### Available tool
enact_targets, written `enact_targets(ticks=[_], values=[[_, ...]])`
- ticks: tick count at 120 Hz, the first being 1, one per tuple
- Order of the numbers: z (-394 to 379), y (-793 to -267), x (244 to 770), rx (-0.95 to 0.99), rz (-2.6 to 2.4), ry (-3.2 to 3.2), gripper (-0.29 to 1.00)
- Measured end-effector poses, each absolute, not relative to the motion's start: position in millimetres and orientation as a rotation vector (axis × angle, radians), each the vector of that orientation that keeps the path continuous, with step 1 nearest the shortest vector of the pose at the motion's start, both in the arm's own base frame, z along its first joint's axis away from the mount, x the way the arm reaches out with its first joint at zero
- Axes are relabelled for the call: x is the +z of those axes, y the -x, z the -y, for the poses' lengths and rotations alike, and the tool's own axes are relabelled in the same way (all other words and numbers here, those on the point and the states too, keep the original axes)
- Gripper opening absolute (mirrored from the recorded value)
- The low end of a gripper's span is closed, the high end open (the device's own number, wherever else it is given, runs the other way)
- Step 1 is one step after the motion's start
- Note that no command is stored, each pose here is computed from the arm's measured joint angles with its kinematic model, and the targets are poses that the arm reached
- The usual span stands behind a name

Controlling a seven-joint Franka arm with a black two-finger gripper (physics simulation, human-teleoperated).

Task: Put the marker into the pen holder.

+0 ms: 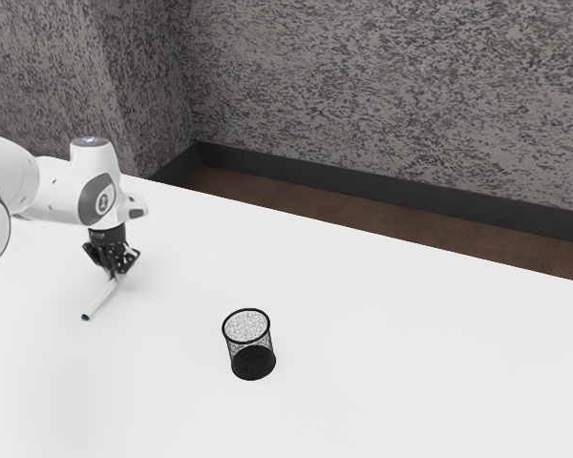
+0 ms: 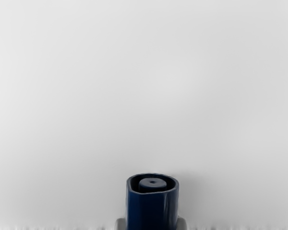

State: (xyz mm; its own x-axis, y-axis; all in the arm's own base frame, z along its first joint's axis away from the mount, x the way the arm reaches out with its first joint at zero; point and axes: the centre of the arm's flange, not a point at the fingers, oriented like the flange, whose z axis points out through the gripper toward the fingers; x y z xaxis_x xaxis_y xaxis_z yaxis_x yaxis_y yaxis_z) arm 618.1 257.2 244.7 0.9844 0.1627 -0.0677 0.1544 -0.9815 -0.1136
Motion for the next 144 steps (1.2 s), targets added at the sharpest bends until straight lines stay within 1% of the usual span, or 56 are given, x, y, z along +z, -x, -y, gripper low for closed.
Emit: enact_targets(ticks=[7,14,26,34,42,60,69,89,101,109,125,144], values=[[-254.0,-619.2,267.5,0.073,0.241,3.018,-0.06],[-235.7,-619.6,308.5,0.001,0.214,3.024,-0.07],[-162.9,-623.7,391.5,-0.153,0.072,3.045,-0.08],[-106.1,-625.9,429.9,-0.219,-0.047,3.049,-0.08],[-60.3,-626.3,448.5,-0.250,-0.137,3.062,-0.08],[18.4,-625.8,470.3,-0.296,-0.273,3.127,-0.08],[42.1,-623.8,473.1,-0.300,-0.312,3.156,-0.08],[84.0,-627.0,460.1,-0.267,-0.380,3.208,-0.08],[110.9,-628.1,437.8,-0.215,-0.426,3.230,-0.08],[115.6,-630.8,423.6,-0.194,-0.428,3.238,-0.08],[120.4,-634.5,410.5,-0.220,-0.421,3.241,-0.08],[113.2,-622.5,386.3,-0.182,-0.388,3.244,-0.08]])
